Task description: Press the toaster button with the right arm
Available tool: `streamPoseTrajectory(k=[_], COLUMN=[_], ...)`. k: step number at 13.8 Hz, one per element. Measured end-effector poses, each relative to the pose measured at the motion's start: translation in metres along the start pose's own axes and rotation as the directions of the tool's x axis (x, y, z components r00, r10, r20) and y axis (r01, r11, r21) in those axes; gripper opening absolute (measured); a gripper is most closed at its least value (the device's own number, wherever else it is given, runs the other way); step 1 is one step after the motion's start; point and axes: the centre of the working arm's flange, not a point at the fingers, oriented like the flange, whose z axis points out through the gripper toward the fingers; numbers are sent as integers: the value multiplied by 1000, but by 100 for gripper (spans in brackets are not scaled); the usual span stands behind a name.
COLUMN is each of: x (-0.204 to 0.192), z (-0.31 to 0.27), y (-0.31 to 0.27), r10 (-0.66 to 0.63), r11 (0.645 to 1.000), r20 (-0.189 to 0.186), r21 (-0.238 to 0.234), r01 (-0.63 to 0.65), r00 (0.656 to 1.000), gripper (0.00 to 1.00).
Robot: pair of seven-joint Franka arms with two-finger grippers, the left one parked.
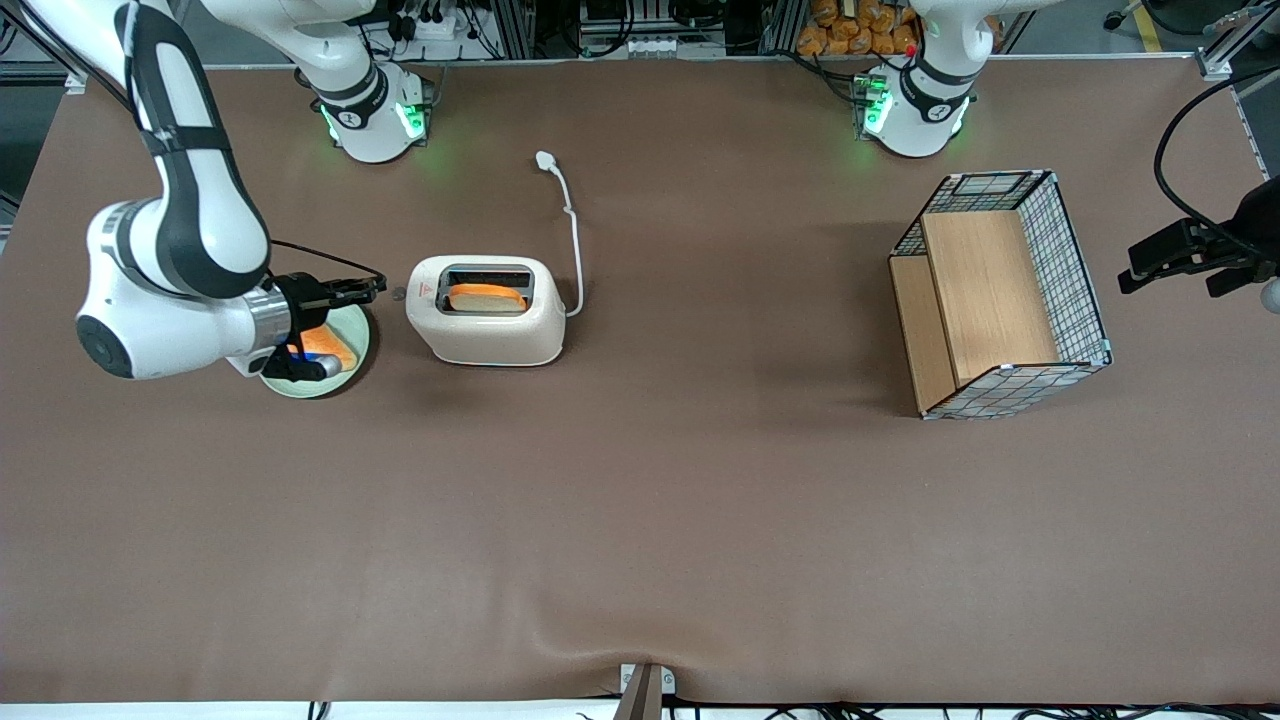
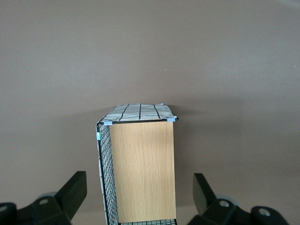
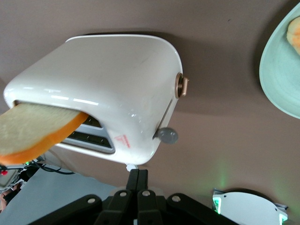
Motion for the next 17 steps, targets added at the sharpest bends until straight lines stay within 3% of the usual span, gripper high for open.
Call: streamPoseTrajectory(k=[6,12,17], x=[5,17,28], z=[19,47,58], y=[14,44,56], r10=[30,40,42], r11=[999,991,987], r20=[-6,43,51], r21=[15,125,152], r01=[-29,-45,-50], r00=[1000,998,998], gripper=[1,1,1])
